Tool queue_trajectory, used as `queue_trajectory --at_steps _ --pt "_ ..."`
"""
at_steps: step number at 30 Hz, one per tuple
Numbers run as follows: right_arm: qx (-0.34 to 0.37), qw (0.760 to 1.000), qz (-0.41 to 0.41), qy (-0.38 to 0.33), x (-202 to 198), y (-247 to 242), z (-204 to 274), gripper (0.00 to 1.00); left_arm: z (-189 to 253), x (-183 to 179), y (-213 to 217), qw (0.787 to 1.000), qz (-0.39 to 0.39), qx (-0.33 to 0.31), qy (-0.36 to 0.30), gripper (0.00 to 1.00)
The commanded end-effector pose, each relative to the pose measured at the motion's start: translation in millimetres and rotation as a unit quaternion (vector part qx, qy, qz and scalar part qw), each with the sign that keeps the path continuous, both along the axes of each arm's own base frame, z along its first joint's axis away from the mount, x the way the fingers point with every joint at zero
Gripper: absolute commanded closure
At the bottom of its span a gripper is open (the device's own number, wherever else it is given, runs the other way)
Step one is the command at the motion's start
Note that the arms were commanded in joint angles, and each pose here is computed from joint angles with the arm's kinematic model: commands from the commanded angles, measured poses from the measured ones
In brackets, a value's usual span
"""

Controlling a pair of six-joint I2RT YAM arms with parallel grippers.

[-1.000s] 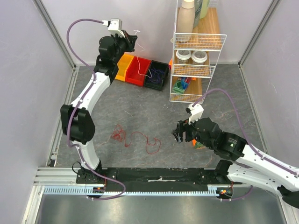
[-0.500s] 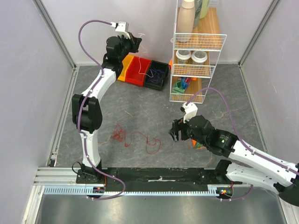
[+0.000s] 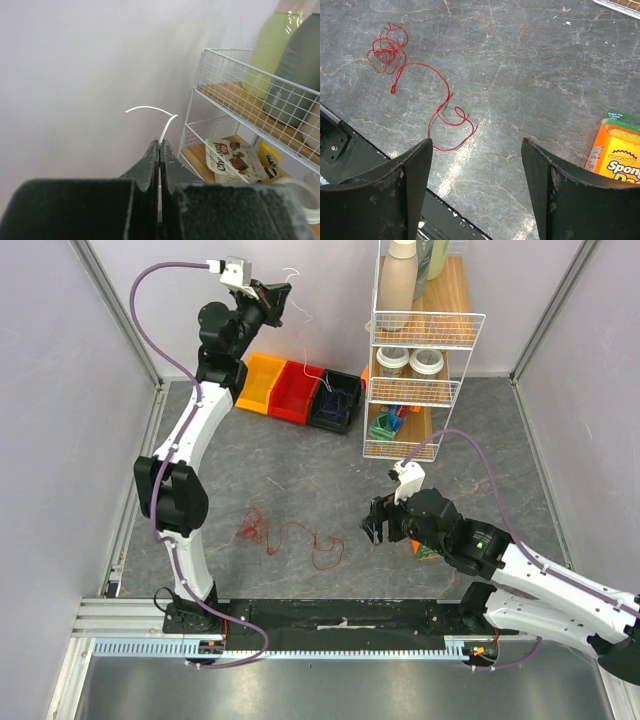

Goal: Untangle the cables

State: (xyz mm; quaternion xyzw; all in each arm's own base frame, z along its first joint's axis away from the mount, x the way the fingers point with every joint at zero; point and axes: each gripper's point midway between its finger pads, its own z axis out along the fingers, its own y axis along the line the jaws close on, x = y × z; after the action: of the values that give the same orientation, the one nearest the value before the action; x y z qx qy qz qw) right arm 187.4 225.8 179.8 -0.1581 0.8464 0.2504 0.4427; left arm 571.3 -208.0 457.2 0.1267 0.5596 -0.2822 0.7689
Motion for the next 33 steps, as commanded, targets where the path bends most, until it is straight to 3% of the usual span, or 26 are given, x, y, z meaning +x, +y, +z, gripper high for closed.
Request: queue_trajectory --at_steps 1,11,21,25,28,33 --pt "0.021 1.000 -0.004 -0.008 3.2 3.3 8.7 0.21 41.0 -3.3 29.5 0.998 0.039 -0.011 -0.053 0.98" --pt "0.011 1.000 -0.003 -0.001 6.2 6.2 2.8 0.21 -0.2 29.5 38.4 0.998 0.052 0.004 -0.020 0.98" --pt "0.001 1.000 0.000 0.008 8.7 9.0 -5.1 0.21 -81.8 68.9 34.9 0.993 0.063 0.102 -0.007 0.98" --pt "0.005 1.000 0.004 0.012 8.9 12.4 -7.4 0.21 -104.7 66.3 31.1 0.992 0.048 0.114 0.016 0.98" --pt "0.009 1.000 0.008 0.017 7.5 14.6 -8.1 0.21 -87.5 47.7 29.0 0.995 0.029 0.089 0.028 0.98" --pt "0.019 1.000 0.011 0.014 4.8 13.7 -2.6 0.21 -0.1 2.8 30.7 1.000 0.008 0.025 0.002 0.98"
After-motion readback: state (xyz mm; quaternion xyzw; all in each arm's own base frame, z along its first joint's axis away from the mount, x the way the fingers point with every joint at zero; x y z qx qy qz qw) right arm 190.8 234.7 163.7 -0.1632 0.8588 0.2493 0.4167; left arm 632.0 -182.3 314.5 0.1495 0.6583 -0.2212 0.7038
